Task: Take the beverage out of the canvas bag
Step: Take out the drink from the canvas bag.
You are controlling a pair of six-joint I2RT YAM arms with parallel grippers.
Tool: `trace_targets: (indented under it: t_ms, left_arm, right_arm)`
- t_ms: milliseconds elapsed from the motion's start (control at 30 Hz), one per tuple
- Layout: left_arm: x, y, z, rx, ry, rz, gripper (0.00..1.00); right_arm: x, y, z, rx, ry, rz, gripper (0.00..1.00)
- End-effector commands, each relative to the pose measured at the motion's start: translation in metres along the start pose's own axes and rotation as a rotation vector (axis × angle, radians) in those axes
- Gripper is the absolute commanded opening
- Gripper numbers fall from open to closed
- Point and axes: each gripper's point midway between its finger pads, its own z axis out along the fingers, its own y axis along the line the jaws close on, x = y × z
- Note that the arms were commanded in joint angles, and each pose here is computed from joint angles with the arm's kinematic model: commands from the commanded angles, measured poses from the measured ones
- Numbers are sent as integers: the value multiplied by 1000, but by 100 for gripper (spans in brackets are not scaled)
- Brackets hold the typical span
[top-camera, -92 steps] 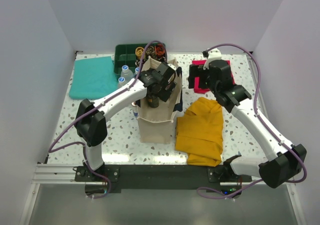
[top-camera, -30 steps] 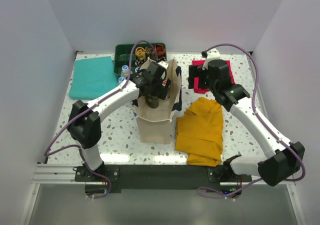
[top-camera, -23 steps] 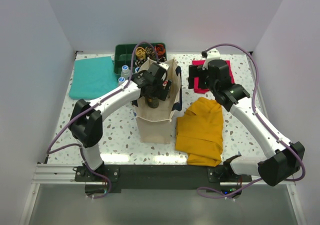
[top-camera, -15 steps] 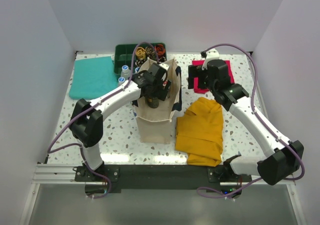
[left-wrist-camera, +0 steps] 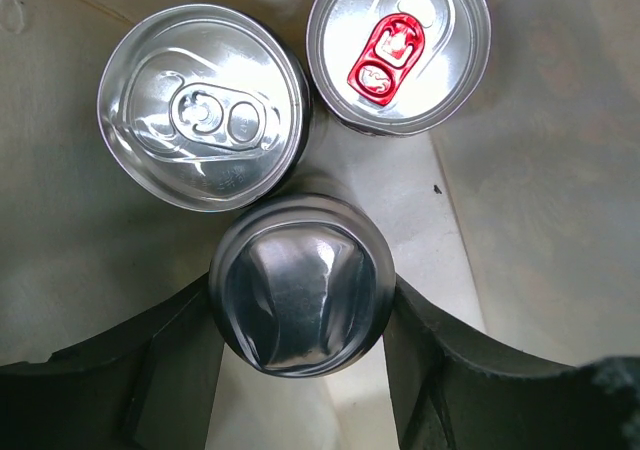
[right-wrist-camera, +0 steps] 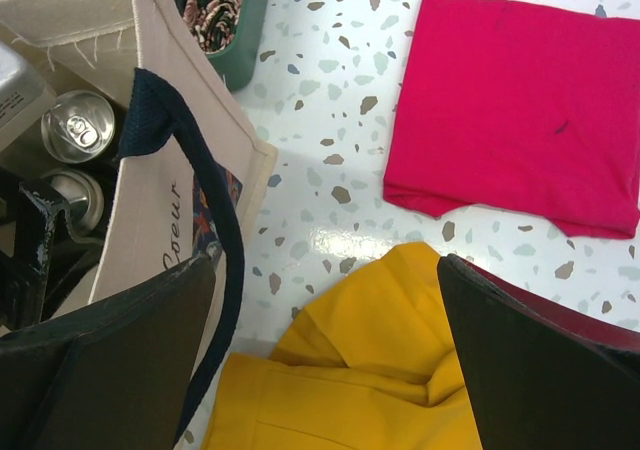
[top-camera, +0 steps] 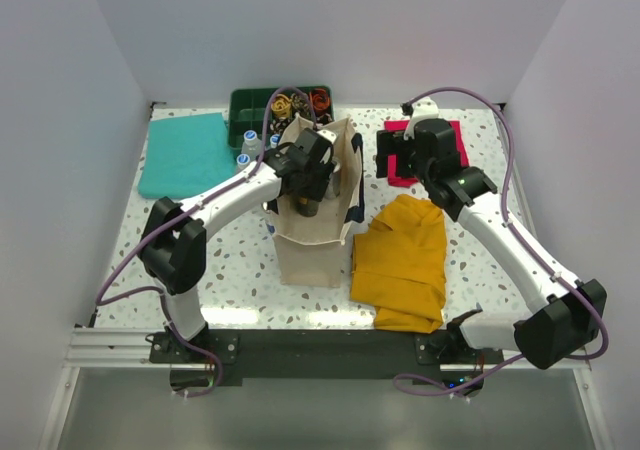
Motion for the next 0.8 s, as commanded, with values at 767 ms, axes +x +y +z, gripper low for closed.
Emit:
trace_targets:
  t_ms: [767]
  left_arm:
    - [-84, 14, -107, 48, -297, 8, 0]
  right_arm:
    - [-16, 0, -4, 2, -42, 18, 98]
